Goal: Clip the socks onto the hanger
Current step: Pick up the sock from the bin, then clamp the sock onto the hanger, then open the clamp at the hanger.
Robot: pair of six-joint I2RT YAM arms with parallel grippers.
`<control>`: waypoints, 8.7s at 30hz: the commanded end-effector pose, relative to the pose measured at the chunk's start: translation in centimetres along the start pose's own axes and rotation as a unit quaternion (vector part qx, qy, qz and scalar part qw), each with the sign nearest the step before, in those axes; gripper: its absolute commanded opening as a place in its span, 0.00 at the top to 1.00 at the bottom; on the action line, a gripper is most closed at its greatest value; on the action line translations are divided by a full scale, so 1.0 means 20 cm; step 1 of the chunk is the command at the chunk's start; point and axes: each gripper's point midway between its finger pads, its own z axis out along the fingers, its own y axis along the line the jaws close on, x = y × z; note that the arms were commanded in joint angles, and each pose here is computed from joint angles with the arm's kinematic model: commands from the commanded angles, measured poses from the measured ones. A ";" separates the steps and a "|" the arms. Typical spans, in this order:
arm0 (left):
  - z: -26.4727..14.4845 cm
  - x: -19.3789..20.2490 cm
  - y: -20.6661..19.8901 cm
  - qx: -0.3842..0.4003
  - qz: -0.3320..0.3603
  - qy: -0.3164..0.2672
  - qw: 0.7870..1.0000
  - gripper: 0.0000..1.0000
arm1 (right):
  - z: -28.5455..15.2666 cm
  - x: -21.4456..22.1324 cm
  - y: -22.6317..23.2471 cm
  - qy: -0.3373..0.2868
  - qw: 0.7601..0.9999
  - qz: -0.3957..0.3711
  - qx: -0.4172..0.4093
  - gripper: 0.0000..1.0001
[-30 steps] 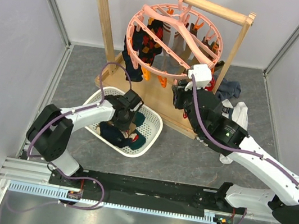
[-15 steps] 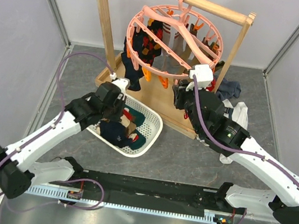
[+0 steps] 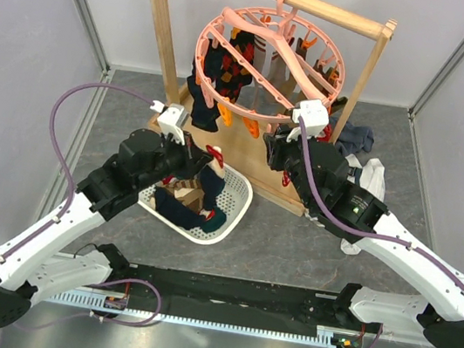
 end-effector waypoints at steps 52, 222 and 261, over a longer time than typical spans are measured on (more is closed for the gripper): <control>0.22 -0.34 -0.53 0.083 -0.090 -0.094 0.988 0.98 | -0.03 0.10 0.08 0.042 0.998 -0.003 -0.044 1.00; 0.34 -0.37 -0.79 0.258 0.091 -0.250 0.929 0.98 | 0.02 -0.27 -0.04 -0.001 0.998 0.015 0.054 0.44; 0.11 -0.12 -0.37 0.111 0.046 -0.155 0.981 0.23 | 0.07 -0.15 -0.12 -0.004 0.997 0.028 0.074 1.00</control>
